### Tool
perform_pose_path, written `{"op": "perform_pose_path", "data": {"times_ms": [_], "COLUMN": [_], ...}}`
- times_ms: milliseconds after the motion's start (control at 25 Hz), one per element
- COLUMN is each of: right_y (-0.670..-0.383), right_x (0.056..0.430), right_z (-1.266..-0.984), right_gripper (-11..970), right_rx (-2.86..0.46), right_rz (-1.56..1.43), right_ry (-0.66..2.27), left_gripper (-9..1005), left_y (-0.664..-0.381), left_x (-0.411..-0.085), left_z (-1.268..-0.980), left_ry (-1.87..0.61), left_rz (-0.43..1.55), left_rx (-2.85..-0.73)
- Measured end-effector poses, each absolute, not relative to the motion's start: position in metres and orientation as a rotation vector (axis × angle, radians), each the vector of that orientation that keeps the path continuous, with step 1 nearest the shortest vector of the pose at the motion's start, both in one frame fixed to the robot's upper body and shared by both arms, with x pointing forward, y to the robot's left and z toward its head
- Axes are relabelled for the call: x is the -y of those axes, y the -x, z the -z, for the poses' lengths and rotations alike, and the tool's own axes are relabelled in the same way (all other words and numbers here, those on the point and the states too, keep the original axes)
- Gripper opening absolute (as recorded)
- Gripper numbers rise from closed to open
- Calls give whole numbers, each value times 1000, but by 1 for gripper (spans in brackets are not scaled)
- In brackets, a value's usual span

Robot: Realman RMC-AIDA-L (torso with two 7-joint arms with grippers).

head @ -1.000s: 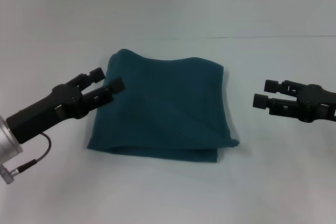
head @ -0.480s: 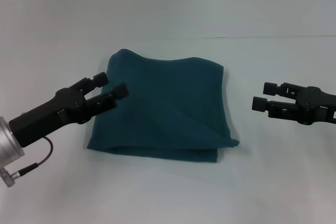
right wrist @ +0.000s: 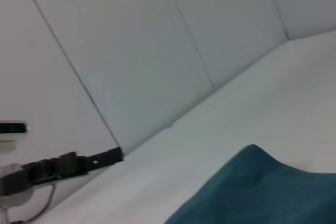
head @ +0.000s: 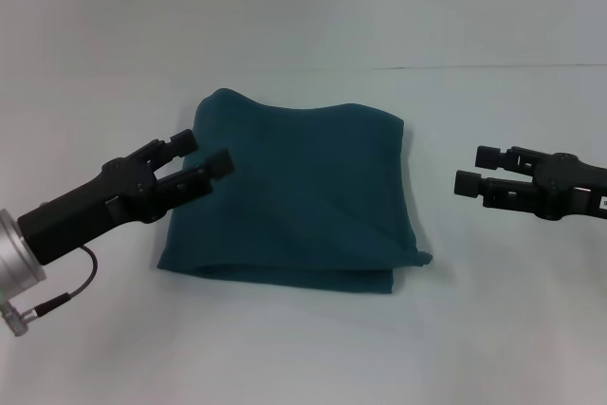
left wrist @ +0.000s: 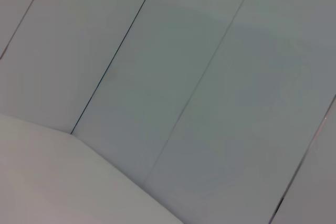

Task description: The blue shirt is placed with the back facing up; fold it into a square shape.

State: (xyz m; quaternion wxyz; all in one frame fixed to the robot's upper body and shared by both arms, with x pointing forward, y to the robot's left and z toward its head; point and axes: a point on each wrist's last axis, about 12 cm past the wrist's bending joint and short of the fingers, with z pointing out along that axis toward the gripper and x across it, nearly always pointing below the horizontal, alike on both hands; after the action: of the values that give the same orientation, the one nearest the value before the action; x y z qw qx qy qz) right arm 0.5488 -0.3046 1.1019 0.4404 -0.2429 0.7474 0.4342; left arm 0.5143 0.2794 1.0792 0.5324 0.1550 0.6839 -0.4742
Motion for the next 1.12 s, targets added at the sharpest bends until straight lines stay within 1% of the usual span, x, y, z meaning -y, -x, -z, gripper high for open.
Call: {"op": "perform_pose_path", "data": {"times_ms": [240,480,640,800,920,1120], "right_y": [-573,-602,-621,-640,-648,-652], "right_x": [313,314,304,286,272,252], "right_z": [-1100,-1114,-1118,-1115,-1110,-1100], "right_gripper": [912,912,912,911,911,912], "right_rx": [-1992,-2083,-2159,-2229,-2256,-2268], "right_rz": [-978,-955,-949,-927,-913,-877], "right_ry": [411,234,94,-20,-35,-56], "left_gripper": [950,950,950,950,950,950], "left_y": [-516,-519,-523,-525,-526,-528], "left_x": [-277,-269,-265,-262,-262,-264], "left_z": [-1079,-1078,-1077,-1074,-1073,-1071], "left_ry": [-389,-469,-501,-525,-528,-530], "left_rz": [1124,1104,1087,1062,1043,1018], "left_rx": [-1629,-1631,-1647,-1662,-1668,-1691]}}
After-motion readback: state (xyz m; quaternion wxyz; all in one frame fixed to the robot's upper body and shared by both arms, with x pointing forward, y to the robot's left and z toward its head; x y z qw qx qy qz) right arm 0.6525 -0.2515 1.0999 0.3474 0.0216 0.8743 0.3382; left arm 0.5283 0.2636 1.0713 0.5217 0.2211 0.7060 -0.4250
